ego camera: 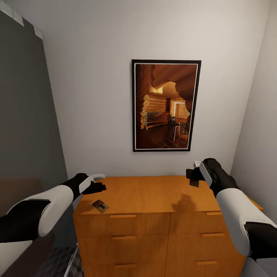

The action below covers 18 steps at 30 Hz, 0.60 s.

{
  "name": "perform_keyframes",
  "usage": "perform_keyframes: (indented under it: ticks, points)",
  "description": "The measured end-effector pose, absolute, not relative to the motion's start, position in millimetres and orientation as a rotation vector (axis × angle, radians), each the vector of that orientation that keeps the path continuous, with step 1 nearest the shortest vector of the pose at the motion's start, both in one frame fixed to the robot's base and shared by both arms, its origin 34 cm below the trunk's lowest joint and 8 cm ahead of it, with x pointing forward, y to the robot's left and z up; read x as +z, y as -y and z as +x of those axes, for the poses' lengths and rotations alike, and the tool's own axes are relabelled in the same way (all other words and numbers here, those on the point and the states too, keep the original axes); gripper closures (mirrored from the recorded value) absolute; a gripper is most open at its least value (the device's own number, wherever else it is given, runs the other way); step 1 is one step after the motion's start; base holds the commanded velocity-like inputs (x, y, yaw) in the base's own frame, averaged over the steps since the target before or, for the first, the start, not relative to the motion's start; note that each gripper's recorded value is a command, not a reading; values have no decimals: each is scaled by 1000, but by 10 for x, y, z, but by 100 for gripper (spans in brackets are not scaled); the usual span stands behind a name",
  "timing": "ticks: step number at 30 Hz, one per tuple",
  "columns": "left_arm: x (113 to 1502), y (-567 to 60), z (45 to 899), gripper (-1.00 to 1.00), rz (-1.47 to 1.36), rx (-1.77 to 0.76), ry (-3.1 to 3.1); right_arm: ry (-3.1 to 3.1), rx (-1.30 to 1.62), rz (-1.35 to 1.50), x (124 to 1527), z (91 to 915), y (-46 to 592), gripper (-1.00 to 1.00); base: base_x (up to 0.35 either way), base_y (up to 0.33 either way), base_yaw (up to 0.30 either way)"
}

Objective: Take the four mousetraps from the cabinet in the bathroom and place them on the bathroom floor. Make sure all four end up on the same floor surface, and ensure that at least two of them are either under or directly next to the same bathroom sink.

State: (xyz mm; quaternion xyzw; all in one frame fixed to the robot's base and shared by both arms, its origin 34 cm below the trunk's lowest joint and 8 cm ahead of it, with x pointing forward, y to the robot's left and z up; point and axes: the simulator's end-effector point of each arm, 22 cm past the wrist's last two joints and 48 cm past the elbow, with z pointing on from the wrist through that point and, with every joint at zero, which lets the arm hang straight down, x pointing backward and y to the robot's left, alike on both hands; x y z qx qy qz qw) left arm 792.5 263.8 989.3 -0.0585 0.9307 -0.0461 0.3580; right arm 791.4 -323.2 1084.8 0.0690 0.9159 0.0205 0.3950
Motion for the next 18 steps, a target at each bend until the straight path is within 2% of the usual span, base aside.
perform_keyframes:
  ticks: [18]
  points:
    - [9884,-2601,7917,-100,-146,-114,-2407,-2321,52,176,10849,7915,3236,100,0,0,5]
